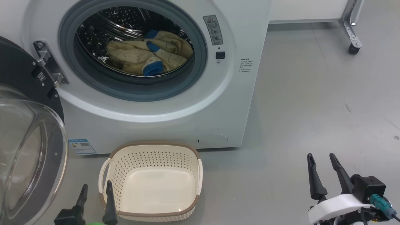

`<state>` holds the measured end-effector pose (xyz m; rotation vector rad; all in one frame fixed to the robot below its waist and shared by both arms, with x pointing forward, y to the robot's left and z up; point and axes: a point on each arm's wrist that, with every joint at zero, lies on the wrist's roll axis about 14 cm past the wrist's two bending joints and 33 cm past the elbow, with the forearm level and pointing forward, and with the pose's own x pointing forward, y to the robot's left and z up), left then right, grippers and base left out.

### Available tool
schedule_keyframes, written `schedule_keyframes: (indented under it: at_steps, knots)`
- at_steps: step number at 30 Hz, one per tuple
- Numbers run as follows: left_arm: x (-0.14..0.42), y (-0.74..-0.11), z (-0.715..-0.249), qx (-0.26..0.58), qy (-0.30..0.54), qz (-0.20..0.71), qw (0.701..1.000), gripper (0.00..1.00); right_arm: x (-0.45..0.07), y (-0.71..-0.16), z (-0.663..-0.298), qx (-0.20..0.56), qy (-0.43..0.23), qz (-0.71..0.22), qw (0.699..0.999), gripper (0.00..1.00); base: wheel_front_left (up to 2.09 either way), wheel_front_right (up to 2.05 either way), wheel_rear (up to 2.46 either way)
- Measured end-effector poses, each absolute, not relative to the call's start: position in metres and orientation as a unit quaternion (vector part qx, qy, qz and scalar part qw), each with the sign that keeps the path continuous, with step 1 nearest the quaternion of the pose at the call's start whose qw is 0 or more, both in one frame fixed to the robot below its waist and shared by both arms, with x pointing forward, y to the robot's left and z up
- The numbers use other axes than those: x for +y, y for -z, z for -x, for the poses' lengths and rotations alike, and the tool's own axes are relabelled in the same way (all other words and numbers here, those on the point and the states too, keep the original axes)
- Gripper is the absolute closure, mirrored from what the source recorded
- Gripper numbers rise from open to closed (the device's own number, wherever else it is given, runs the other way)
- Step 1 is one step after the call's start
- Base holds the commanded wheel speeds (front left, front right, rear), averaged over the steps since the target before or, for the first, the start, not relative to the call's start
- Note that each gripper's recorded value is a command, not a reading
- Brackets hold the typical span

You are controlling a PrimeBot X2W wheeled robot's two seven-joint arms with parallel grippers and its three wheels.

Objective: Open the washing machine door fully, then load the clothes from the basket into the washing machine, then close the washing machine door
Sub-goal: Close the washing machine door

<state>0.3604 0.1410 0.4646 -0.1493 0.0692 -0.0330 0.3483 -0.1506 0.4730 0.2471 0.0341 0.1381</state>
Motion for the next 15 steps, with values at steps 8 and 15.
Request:
schedule_keyframes:
  at_steps: [8, 15]
  knots:
    - [0.1393, -0.4623, -0.3573, 0.038, 0.019, 0.075, 0.996, 0.00, -0.1509, -0.4735, -0.3480, 0.016, -0.068, -0.123, 0.990, 0.00, -1.04, 1.04, 0.00]
    - [0.1403, -0.4615, -0.3577, 0.040, 0.015, 0.075, 0.996, 0.00, -0.1501, -0.4718, -0.3485, 0.019, -0.069, -0.124, 0.990, 0.00, -0.72, 0.72, 0.00]
